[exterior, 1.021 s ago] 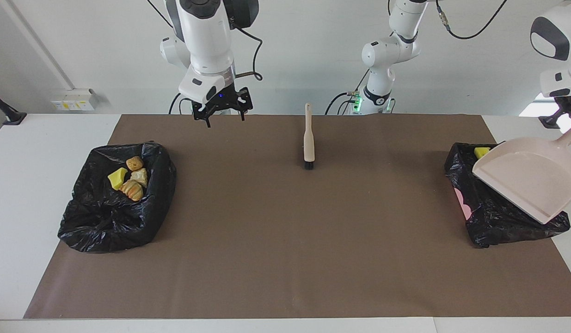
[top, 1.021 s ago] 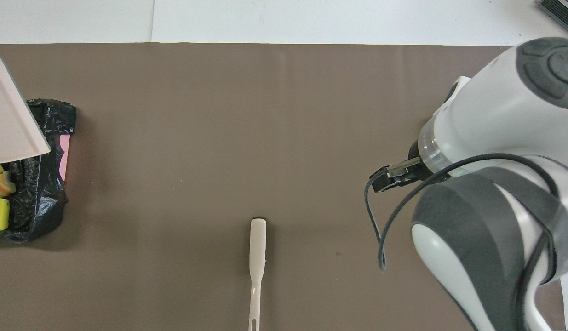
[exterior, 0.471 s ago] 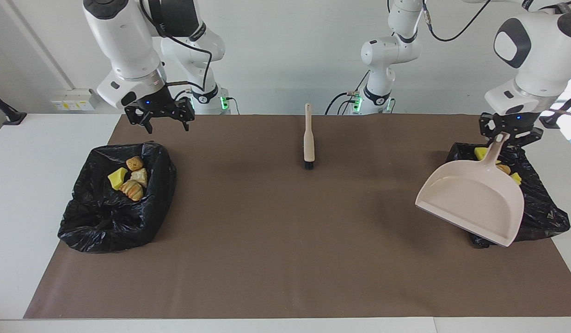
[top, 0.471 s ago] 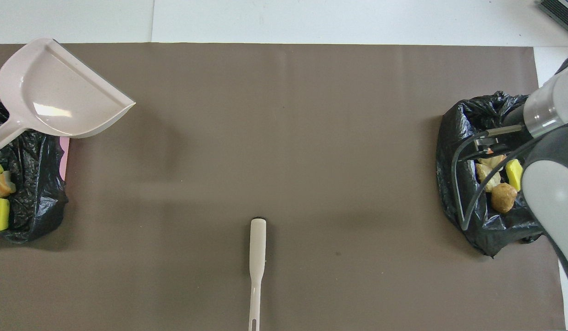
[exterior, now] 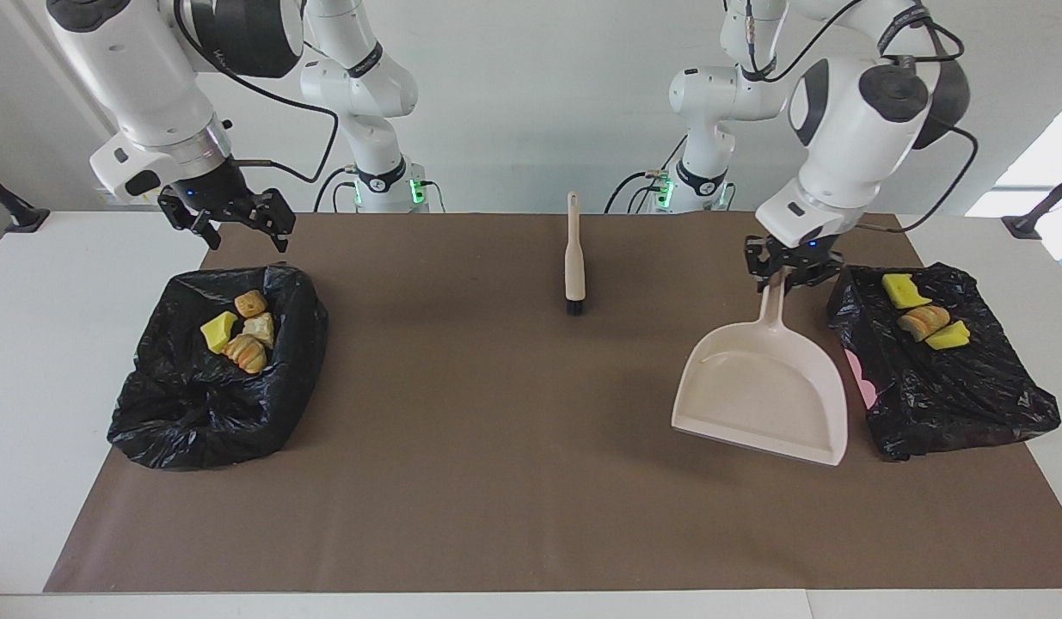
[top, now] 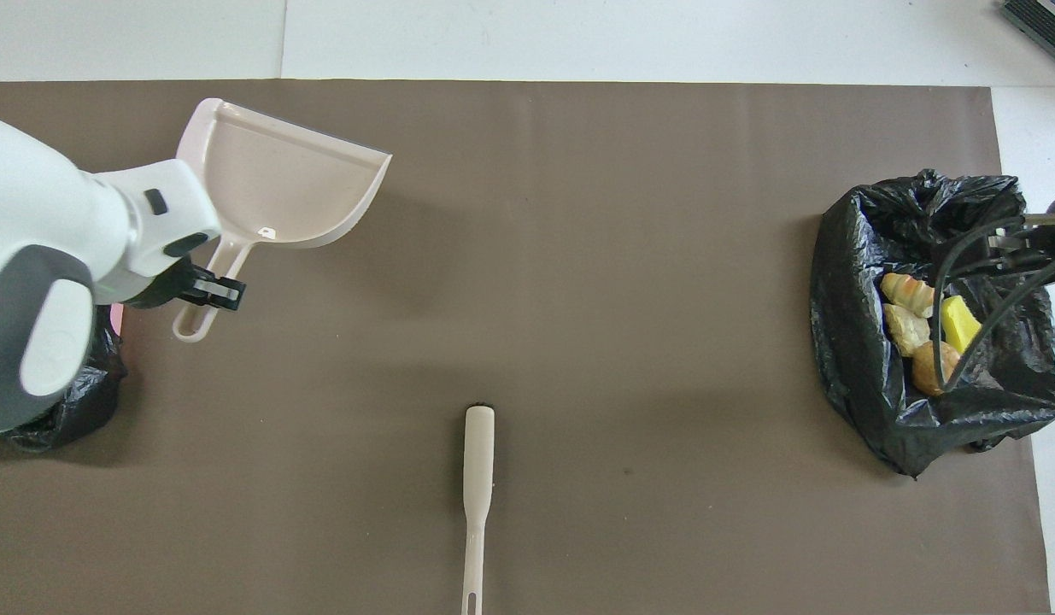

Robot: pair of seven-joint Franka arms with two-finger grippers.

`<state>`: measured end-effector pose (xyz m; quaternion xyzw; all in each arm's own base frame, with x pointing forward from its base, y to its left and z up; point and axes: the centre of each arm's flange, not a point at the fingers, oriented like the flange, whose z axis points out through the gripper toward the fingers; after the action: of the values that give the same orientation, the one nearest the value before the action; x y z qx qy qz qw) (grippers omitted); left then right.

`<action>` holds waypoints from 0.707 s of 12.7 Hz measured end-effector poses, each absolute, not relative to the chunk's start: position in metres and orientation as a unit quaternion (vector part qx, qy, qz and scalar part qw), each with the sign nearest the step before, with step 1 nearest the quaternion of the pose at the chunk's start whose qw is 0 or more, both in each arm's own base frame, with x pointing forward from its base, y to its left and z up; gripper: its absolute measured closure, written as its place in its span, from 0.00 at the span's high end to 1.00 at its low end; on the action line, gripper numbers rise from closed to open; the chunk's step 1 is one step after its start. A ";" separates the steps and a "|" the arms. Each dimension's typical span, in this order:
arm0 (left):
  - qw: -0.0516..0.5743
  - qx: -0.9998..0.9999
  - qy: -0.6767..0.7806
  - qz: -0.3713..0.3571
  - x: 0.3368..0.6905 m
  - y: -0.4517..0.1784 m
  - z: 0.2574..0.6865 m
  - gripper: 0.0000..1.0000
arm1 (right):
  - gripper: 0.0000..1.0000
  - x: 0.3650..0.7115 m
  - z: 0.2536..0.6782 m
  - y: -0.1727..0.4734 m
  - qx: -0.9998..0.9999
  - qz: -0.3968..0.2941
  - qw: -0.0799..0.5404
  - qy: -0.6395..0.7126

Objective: Sweep and dump trash in bin
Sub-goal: 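Bring the empty dustpan back and set it on the table center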

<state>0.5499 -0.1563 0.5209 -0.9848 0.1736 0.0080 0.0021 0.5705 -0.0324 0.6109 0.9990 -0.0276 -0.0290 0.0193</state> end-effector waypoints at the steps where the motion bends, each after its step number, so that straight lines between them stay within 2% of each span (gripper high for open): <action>1: -0.008 -0.985 0.173 0.004 0.542 -0.187 0.512 0.31 | 1.00 0.571 0.612 -0.038 0.999 -0.024 0.019 -0.030; 4: -0.026 -0.988 0.154 -0.007 0.522 -0.258 0.486 0.31 | 1.00 0.572 0.615 -0.041 0.999 -0.015 0.019 -0.024; 6: -0.035 -0.990 0.133 -0.018 0.514 -0.310 0.451 0.31 | 1.00 0.567 0.624 -0.041 0.999 -0.008 0.021 -0.025; 9: -0.041 -0.990 0.133 -0.023 0.511 -0.348 0.413 0.31 | 1.00 0.556 0.642 -0.039 0.999 0.006 0.024 -0.026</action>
<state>0.5112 -0.3475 0.4126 -0.9900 0.1333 -0.0225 -0.0410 0.5556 -0.0386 0.6424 0.9994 -0.0263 0.0063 0.0236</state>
